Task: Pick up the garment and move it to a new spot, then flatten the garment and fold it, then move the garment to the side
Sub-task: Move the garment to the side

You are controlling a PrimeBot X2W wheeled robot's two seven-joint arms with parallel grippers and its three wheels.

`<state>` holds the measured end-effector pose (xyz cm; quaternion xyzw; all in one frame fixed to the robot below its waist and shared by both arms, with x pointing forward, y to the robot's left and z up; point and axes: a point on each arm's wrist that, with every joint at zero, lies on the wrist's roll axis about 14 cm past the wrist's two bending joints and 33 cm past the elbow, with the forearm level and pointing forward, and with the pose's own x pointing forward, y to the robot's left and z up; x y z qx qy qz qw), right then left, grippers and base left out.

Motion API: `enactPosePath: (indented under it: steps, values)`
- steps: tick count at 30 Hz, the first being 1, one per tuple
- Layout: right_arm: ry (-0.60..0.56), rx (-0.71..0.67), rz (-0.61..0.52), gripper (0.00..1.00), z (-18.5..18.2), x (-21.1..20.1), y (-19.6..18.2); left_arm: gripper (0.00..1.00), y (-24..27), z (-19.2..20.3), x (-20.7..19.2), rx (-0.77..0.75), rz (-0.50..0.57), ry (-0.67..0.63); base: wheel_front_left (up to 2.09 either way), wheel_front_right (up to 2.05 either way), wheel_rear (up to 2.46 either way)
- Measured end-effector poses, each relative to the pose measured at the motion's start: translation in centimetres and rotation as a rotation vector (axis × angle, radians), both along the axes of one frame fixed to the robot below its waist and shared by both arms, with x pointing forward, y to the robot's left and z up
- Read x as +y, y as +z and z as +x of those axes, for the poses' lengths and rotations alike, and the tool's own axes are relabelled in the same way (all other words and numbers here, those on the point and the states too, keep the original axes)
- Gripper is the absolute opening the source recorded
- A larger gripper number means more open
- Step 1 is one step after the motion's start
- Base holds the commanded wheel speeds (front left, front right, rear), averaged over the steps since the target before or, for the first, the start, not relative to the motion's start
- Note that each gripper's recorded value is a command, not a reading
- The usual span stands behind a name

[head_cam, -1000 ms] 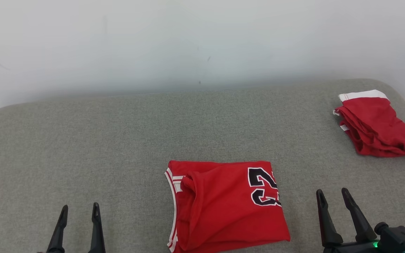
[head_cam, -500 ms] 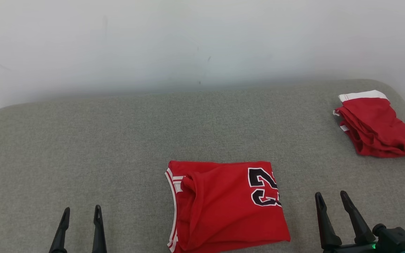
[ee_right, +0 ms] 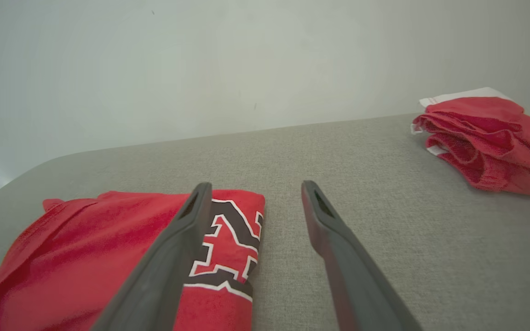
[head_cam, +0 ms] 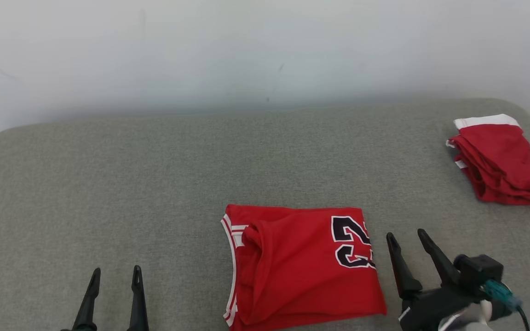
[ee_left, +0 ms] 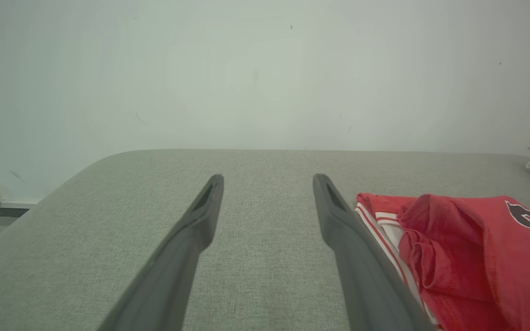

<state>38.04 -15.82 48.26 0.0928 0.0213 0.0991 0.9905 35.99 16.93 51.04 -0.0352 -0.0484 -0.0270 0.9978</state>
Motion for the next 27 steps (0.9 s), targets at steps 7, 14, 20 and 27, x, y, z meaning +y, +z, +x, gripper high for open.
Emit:
enactPosePath:
  steps: [7,14,20,27]
  values:
    - [0.053,0.154,-0.044,1.00,2.4,1.4,-3.6,1.00,-0.3,0.2,0.1,0.011,-0.011,0.011,0.00,0.00,0.00]
    - [0.089,0.305,-0.052,1.00,2.6,3.0,-8.0,1.00,-1.0,0.0,1.3,0.034,-0.010,0.051,0.00,0.00,0.00]
    - [0.113,0.395,-0.065,1.00,2.1,3.9,-10.4,1.00,-1.4,0.0,1.7,0.045,-0.010,0.066,0.00,0.00,0.00]
    - [0.133,0.387,-0.064,0.00,3.3,4.6,-10.0,1.00,-1.5,0.6,1.5,0.047,-0.014,0.063,0.00,0.00,0.00]
